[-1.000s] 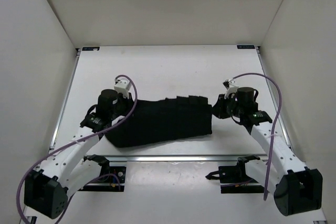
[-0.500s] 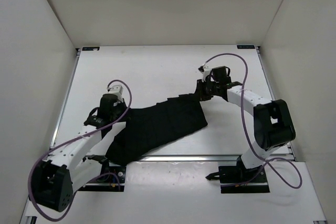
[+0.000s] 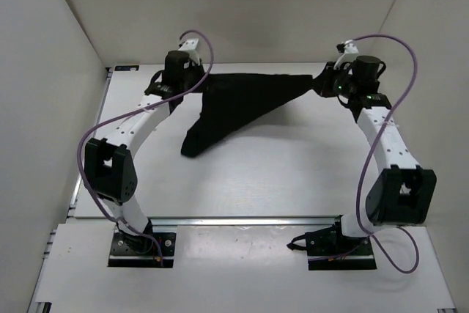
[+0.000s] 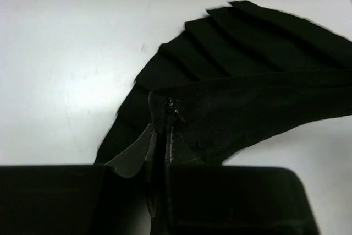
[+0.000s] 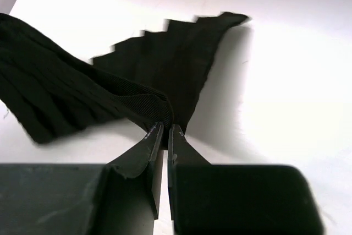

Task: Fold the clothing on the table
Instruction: Fold the skirt

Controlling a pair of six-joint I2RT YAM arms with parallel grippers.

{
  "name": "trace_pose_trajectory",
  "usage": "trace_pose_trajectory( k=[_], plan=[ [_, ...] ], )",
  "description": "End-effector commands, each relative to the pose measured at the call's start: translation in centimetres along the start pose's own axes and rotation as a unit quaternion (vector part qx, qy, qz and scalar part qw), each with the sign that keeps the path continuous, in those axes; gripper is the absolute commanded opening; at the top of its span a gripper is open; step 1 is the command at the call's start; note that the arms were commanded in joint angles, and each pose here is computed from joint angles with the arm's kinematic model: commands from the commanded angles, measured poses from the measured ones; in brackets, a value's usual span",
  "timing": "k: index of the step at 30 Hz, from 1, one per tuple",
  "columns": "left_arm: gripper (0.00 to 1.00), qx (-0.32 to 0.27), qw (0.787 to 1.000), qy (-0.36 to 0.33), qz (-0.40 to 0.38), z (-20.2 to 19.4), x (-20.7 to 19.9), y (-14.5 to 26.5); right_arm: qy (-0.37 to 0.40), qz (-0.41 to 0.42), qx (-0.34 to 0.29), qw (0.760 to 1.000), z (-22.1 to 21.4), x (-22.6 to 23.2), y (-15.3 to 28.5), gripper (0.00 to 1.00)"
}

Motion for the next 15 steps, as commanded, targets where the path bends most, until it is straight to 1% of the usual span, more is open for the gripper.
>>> trace_pose_trajectory(
  k=[1,3,5,6,7,8,9,10,11,12,14,15],
  plan=[
    [0.00,-0.068,0.995,-0.075,0.010,6.2,-3.1,3.0,0.068,-0.041,-0.079,0.994,5.1,1.1,4.3,0.00],
    [0.00,-0.068,0.993,-0.100,0.012,5.7,-3.7,3.7,0.077,-0.056,-0.060,0.994,2.1,1.0,4.4,0.00],
    [0.00,-0.048,0.993,-0.106,0.020,2.7,-2.9,4.7,0.055,-0.053,-0.039,0.996,-1.0,1.0,4.6,0.00],
    [0.00,-0.045,0.993,-0.105,0.018,1.8,-2.8,4.7,0.035,-0.046,-0.018,0.998,-3.4,1.1,4.5,0.00],
    [0.00,-0.024,0.995,-0.096,0.012,-0.6,-2.2,5.3,0.023,-0.040,0.006,0.999,-5.8,1.2,4.7,0.00],
    [0.00,-0.009,0.996,-0.088,0.016,-2.7,-1.1,6.2,0.025,-0.043,0.003,0.999,-6.2,1.4,5.4,0.00],
    [0.00,0.009,0.996,-0.085,0.007,-5.3,-0.9,7.0,0.015,-0.040,0.031,0.999,-8.7,2.0,5.3,0.00],
    [0.00,0.018,0.997,-0.077,0.011,-6.7,-0.4,7.5,0.008,-0.042,0.048,0.998,-10.6,2.3,5.8,0.00],
    [0.00,0.040,0.996,-0.079,0.004,-9.2,-0.5,8.5,0.010,-0.039,0.048,0.998,-11.0,3.1,6.2,0.00],
    [0.00,0.045,0.995,-0.084,0.008,-10.8,-0.5,9.7,0.002,-0.035,0.062,0.997,-12.3,3.4,6.6,0.00],
    [0.00,0.062,0.995,-0.072,0.003,-12.8,-0.6,11.8,-0.010,-0.035,0.076,0.996,-13.6,4.2,7.6,0.00],
    [0.00,0.057,0.996,-0.063,-0.004,-13.1,-0.2,12.8,-0.008,-0.042,0.080,0.996,-13.8,4.1,7.7,0.00]
  ],
)
Point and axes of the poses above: each gripper's point midway between its finger pads, its own y axis back along the fingers, its own x axis along the line the jaws close on, z = x × y, the point moved 3 cm from there along y, back along the fingers, and after that the axes turned 3 degrees about y, right-handed, at the moved point
